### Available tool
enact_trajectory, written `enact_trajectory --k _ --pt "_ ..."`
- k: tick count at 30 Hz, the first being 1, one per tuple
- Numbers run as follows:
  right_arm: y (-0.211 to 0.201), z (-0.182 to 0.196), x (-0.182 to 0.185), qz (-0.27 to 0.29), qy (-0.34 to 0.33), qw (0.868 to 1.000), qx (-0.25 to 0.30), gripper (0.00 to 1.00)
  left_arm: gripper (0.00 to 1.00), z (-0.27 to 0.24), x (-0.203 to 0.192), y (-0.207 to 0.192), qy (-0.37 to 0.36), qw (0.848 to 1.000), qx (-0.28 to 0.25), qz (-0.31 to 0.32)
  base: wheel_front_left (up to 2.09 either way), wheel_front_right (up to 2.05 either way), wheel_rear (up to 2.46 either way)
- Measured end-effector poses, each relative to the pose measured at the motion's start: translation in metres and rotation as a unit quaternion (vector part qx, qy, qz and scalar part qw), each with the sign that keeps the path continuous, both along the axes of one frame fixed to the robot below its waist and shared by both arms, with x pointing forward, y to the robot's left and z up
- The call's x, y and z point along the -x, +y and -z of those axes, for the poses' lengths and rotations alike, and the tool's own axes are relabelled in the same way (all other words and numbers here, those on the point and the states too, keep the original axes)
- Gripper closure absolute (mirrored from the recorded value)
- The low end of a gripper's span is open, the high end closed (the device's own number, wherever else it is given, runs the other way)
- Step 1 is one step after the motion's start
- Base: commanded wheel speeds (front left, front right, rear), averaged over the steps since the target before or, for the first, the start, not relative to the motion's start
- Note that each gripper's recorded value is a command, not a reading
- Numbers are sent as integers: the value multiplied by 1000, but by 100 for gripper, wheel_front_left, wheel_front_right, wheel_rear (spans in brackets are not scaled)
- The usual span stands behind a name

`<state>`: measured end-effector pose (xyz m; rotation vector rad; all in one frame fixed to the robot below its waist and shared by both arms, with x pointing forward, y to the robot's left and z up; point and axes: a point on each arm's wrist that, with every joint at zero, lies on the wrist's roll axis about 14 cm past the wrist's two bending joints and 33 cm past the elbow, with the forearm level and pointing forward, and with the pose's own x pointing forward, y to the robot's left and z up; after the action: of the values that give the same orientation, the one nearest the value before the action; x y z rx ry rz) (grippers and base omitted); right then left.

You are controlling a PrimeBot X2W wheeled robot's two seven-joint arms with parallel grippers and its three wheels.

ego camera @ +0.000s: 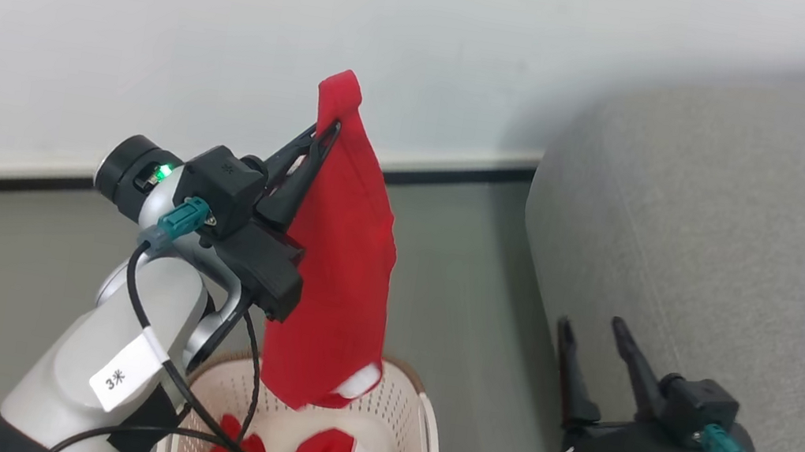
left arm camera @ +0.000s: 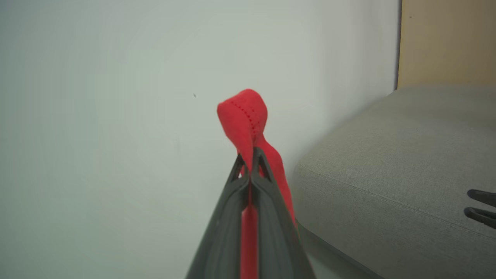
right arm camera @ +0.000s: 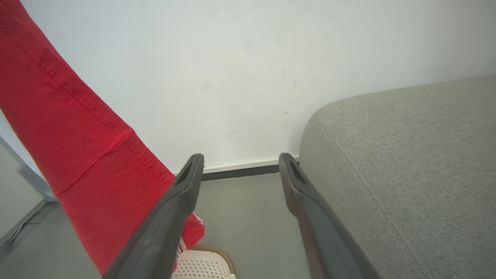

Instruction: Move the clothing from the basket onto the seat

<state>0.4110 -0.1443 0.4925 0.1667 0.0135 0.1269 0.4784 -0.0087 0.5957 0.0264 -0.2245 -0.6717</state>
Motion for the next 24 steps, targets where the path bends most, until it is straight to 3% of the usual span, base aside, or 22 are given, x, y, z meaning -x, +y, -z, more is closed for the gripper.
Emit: enact_trajectory --k 11,21,24 --pt "48 -50 9 -97 -71 992 49 0 100 -55 35 -8 -53 998 15 16 0 0 0" --pt "88 -51 17 -171 -74 979 87 0 100 -65 42 -11 -52 998 12 20 0 0 0" --pt "115 -52 24 -216 -76 969 89 0 100 -65 44 -13 -48 999 10 22 0 0 0"
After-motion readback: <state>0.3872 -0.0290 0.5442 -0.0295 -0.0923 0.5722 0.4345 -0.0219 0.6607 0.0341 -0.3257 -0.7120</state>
